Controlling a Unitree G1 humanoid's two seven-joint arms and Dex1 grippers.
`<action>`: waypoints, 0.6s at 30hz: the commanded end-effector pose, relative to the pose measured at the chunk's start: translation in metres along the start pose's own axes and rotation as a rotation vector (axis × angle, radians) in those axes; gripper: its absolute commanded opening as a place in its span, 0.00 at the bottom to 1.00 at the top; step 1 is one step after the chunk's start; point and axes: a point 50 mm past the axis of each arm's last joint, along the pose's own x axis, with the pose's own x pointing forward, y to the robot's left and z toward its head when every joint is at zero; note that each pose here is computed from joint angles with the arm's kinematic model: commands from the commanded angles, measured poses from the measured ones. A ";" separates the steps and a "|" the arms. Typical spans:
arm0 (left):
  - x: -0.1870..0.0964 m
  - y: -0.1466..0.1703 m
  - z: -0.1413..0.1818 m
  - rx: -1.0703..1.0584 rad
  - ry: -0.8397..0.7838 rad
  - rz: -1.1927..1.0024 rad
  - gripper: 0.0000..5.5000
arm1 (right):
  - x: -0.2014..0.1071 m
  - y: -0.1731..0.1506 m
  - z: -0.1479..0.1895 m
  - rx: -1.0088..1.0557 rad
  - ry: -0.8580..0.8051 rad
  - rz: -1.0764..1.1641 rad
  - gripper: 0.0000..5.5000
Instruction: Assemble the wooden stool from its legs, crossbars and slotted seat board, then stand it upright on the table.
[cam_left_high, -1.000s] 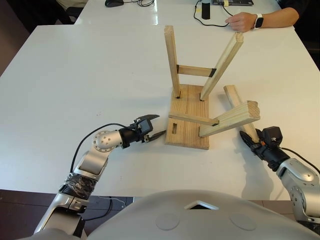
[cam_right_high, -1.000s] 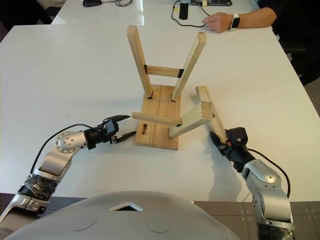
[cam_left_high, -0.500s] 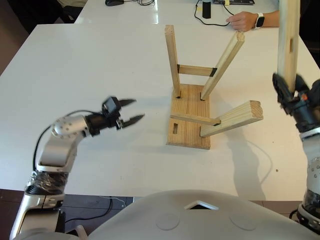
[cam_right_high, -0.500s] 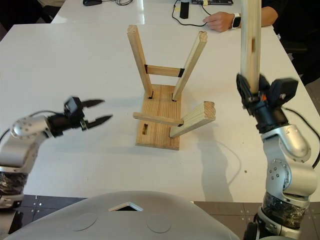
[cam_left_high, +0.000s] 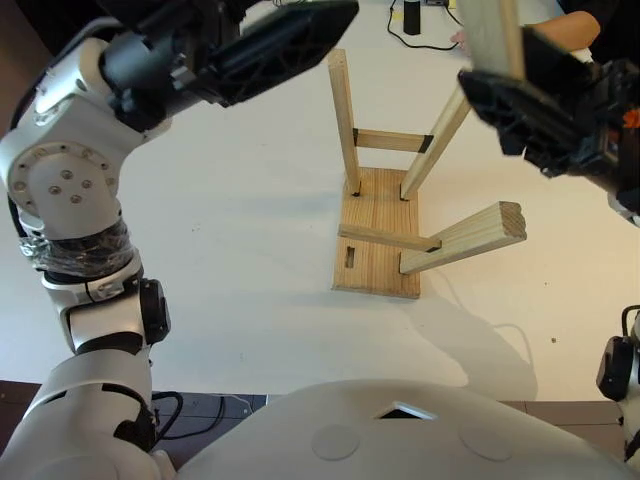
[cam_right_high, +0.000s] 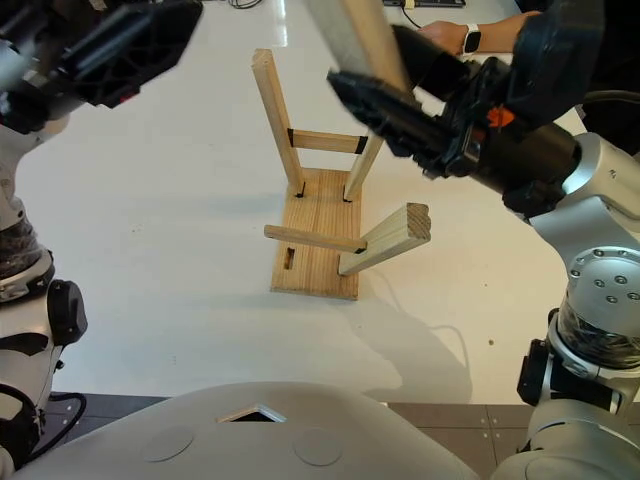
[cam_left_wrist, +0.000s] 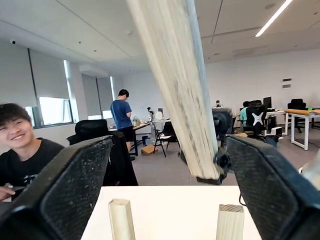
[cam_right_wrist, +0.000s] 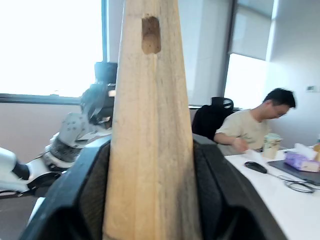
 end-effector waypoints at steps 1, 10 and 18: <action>0.006 -0.008 0.009 -0.026 -0.033 -0.079 0.74 | -0.001 0.006 -0.008 0.041 0.087 0.079 0.37; 0.016 -0.017 0.000 -0.043 0.052 -0.187 0.74 | -0.004 0.002 -0.016 0.068 0.174 0.136 0.37; 0.015 -0.024 -0.006 -0.069 0.057 -0.248 0.55 | -0.008 0.003 -0.021 0.065 0.236 0.181 0.37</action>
